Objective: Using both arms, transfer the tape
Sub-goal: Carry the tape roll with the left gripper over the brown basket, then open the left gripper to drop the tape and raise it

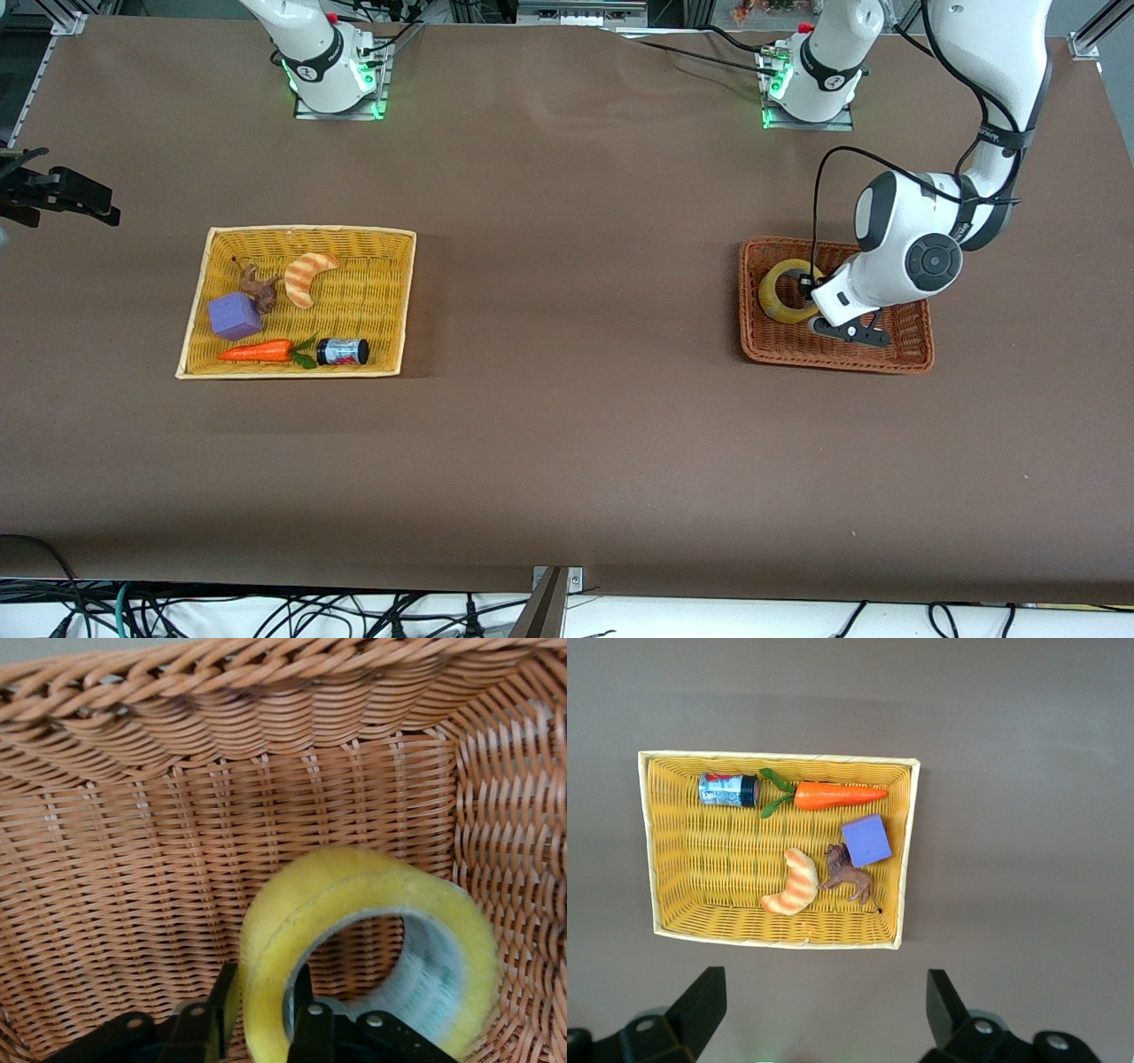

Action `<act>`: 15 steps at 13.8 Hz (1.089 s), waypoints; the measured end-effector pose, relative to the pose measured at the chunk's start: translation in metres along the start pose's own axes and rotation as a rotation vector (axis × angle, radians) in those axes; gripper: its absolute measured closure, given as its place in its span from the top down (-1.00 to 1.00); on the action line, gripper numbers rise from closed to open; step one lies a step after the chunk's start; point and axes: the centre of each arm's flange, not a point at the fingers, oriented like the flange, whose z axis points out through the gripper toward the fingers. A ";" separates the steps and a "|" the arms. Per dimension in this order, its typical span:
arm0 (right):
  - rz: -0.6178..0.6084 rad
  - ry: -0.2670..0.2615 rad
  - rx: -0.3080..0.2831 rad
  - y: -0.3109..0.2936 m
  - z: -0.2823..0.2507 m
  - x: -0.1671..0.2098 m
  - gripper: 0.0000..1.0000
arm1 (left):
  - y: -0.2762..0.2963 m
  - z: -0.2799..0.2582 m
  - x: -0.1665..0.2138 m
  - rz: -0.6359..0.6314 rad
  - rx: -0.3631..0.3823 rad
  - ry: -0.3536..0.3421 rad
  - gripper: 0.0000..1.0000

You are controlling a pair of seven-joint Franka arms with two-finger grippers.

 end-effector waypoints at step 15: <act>-0.001 0.001 0.000 0.000 0.000 0.000 1.00 | 0.019 -0.326 -0.020 0.020 -0.021 0.130 1.00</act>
